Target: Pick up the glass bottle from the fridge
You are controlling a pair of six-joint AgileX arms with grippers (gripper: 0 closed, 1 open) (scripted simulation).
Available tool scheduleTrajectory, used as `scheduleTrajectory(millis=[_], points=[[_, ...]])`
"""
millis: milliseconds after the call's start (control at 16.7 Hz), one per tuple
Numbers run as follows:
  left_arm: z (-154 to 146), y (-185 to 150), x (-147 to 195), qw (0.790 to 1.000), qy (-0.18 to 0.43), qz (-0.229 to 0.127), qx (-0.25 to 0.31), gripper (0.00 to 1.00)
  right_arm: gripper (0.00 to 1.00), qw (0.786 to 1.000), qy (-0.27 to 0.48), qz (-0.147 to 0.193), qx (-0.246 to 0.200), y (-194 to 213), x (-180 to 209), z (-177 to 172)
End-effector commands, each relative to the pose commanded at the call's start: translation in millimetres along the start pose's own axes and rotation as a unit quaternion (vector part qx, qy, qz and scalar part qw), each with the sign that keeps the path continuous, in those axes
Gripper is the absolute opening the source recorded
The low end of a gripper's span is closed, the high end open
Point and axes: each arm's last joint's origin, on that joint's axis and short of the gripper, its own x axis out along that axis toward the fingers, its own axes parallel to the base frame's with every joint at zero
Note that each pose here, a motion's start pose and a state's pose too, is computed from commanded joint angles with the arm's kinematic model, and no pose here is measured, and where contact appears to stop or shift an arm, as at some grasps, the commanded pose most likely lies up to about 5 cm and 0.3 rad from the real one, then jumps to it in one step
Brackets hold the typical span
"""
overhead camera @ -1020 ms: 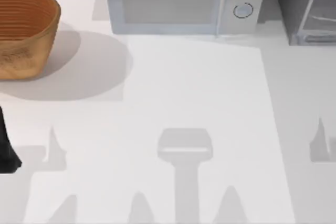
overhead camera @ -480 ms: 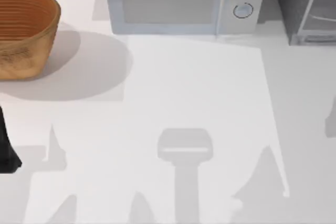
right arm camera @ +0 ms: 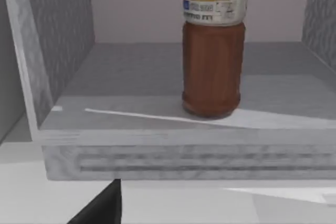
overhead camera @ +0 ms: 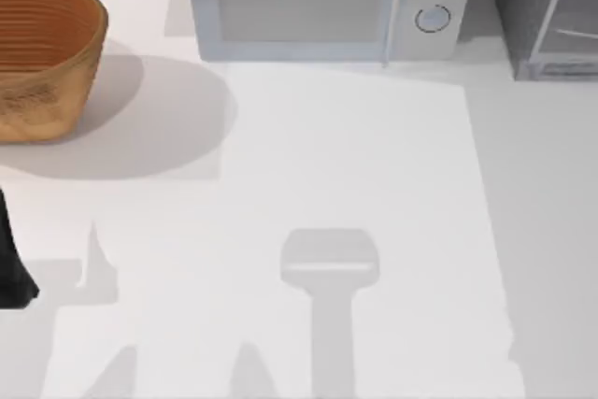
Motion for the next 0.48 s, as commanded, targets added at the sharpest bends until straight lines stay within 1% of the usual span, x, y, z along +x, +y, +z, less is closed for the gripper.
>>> scheduleTrajectory(millis=[180,480], points=[[0.0,0.0,0.0,1.0,0.0,0.0,0.0,1.0,1.0,1.0,-0.009,0.001,-0.004,-8.4,2.4,-7.6],[0.0,0.0,0.0,1.0,0.0,0.0,0.0,1.0,1.0,1.0,-0.01,0.001,-0.005,-10.0,2.7,-9.1]])
